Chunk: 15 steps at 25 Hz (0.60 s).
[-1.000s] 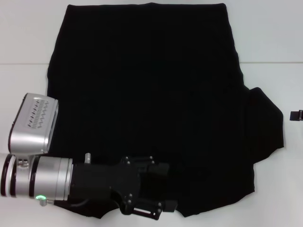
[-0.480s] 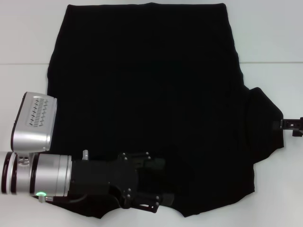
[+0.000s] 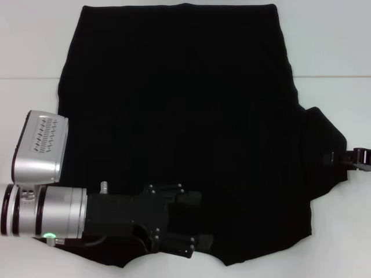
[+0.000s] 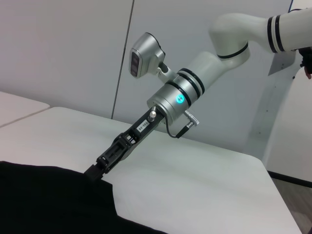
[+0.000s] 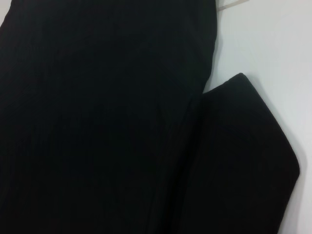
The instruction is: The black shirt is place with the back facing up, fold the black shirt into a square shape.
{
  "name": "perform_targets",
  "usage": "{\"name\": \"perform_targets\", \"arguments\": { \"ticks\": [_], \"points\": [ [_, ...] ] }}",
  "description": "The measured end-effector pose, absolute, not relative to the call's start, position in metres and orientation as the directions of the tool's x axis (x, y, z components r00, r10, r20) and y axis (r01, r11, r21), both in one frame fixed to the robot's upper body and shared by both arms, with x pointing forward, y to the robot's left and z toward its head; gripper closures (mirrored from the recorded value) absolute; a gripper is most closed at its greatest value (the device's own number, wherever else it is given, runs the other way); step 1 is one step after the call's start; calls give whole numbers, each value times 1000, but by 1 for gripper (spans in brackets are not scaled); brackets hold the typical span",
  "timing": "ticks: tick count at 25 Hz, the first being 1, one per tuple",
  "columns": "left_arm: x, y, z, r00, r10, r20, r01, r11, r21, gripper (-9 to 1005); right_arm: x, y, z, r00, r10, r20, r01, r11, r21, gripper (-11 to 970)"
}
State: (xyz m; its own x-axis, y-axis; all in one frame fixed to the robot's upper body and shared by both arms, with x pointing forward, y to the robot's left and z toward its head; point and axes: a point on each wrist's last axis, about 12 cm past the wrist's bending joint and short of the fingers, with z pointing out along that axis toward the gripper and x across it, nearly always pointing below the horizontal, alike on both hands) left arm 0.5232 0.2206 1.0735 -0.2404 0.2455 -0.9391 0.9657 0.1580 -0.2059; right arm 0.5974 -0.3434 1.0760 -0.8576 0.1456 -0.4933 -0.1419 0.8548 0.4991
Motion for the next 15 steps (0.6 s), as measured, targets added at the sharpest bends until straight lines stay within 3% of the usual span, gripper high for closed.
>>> {"name": "perform_targets", "arguments": {
  "ticks": [7,15],
  "points": [
    [524,223,1075,-243,231,-942,964,168,-207,105,598,-339,1075,-859,147,-491,-142,853,502,236],
    [522,225,1074,-246,224,-943,962,172,-211,105,596,-343,1072,-854,158,-496,-129,859,496,539]
  ]
}}
